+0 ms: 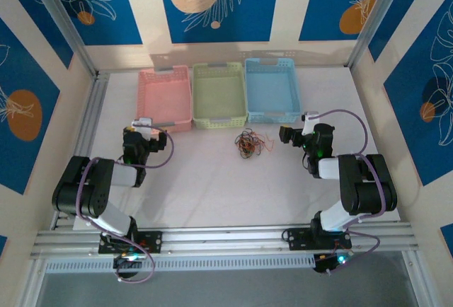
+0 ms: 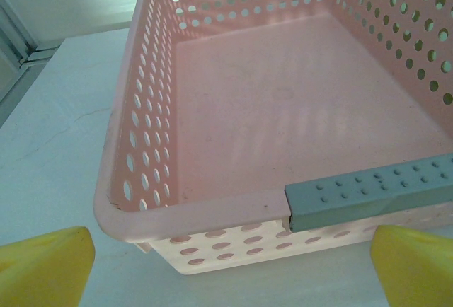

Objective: Untangle the cables

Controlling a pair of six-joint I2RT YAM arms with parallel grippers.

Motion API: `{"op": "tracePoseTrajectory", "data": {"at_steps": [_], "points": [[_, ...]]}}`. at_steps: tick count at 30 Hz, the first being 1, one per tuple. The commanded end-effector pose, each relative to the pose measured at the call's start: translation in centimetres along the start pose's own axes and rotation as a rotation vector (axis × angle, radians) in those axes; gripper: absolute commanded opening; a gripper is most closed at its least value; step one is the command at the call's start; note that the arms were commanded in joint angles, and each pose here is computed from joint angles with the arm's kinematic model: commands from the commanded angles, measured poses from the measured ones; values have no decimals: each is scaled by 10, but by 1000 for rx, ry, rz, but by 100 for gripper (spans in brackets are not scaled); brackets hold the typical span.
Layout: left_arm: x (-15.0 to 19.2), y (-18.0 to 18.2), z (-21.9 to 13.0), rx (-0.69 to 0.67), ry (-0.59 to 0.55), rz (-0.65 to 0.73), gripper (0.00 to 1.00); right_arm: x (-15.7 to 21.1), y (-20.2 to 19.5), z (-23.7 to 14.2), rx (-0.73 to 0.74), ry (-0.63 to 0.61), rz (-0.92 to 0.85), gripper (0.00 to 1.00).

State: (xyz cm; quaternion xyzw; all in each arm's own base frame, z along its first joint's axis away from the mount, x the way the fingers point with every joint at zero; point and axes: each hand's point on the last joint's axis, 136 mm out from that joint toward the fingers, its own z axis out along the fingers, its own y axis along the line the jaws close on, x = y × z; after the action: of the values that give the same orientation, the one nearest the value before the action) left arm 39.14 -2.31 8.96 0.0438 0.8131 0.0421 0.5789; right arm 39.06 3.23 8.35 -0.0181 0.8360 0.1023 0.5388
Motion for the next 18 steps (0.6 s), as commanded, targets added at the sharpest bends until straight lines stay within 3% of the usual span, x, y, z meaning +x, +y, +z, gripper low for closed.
{"op": "tracePoseTrajectory", "data": {"at_steps": [1,18], "points": [[-5,5,2,-15,-11,-11,100,-12,3,1,-17,-28,-21,99],[-4,5,2,-16,-9,-11,100,-12,3,1,-17,-28,-19,99]]}}
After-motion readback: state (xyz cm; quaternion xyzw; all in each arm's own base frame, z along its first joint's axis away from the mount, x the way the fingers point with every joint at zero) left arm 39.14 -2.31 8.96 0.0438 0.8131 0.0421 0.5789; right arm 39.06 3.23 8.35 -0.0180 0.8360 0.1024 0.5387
